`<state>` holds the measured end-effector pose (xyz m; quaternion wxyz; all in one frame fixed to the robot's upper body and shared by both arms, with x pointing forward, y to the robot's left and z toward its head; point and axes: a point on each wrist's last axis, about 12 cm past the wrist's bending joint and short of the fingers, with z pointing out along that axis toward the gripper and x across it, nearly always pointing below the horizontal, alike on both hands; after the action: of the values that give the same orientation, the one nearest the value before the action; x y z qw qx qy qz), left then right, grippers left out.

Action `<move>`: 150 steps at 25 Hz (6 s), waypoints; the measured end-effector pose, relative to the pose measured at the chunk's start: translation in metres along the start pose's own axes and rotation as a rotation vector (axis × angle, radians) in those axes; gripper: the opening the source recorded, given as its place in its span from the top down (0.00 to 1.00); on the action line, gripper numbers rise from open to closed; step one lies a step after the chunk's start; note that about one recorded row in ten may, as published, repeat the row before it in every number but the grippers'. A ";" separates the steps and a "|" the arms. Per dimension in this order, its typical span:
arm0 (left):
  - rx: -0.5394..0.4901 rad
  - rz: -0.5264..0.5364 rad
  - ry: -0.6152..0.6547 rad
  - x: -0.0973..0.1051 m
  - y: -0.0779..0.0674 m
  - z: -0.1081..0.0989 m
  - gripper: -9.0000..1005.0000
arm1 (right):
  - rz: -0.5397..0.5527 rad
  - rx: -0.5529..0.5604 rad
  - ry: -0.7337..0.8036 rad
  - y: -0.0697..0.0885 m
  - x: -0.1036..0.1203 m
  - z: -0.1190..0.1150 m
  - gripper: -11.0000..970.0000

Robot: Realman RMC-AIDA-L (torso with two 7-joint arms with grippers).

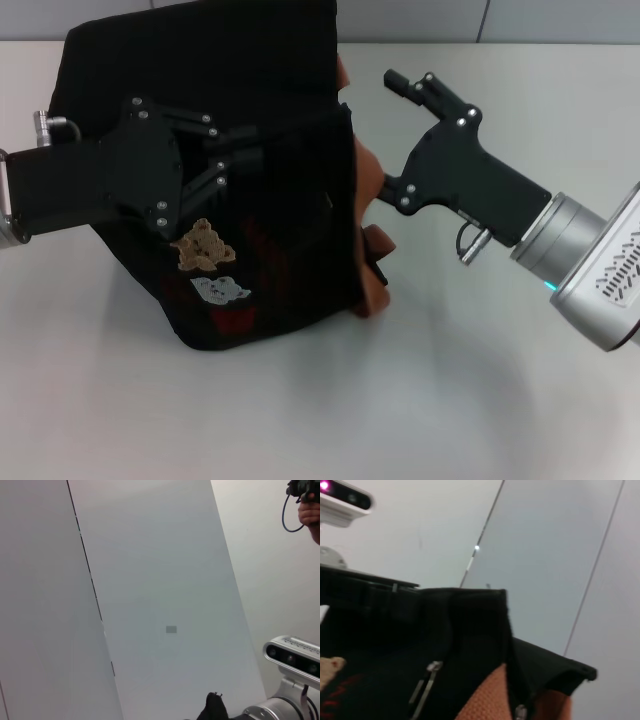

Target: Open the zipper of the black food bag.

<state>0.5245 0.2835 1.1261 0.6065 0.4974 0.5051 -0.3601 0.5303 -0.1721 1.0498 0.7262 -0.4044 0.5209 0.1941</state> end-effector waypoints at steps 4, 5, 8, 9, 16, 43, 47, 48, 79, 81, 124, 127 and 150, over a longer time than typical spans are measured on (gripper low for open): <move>-0.002 -0.002 -0.001 0.001 0.000 0.000 0.89 | -0.005 0.007 0.005 -0.002 0.000 0.001 0.16; -0.002 -0.002 -0.001 0.001 -0.001 0.000 0.89 | -0.006 0.004 0.006 -0.002 0.000 0.002 0.16; -0.002 -0.001 0.000 0.001 0.000 0.000 0.89 | -0.005 -0.005 0.006 -0.002 0.000 0.005 0.16; -0.002 0.000 0.000 0.001 0.000 0.000 0.89 | -0.004 -0.012 0.006 0.000 -0.001 0.006 0.16; -0.003 0.007 -0.001 0.000 0.000 0.000 0.89 | -0.093 0.017 0.004 0.011 -0.002 0.010 0.16; -0.004 0.001 -0.013 0.003 -0.002 0.002 0.89 | -0.123 0.030 -0.003 0.017 -0.005 0.016 0.47; -0.003 0.001 -0.012 0.004 -0.002 0.002 0.89 | -0.127 0.015 -0.004 0.018 -0.006 0.017 0.65; -0.003 0.001 -0.012 0.004 -0.002 0.002 0.89 | -0.127 0.014 -0.004 0.018 -0.006 0.017 0.69; -0.168 -0.007 -0.074 0.006 -0.016 -0.030 0.89 | -0.169 0.002 0.128 0.015 0.013 0.006 0.99; -0.201 -0.007 -0.084 0.006 -0.018 -0.037 0.89 | -0.169 0.020 0.150 0.013 0.016 0.003 0.99; -0.666 -0.436 -0.127 0.088 -0.076 0.007 0.79 | 0.266 0.499 0.035 -0.046 0.015 -0.044 0.33; -0.611 -0.430 -0.176 0.081 -0.076 0.010 0.71 | 0.270 0.507 0.037 -0.045 0.016 -0.048 0.24; -0.045 -0.384 0.032 0.035 -0.077 -0.069 0.18 | 0.442 -0.620 -0.003 -0.036 -0.036 -0.086 0.14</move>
<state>0.4426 0.3330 1.0739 0.5296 0.3838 0.6083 -0.4497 0.4902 -0.2568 1.0851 0.5108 -0.4824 0.5111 0.4951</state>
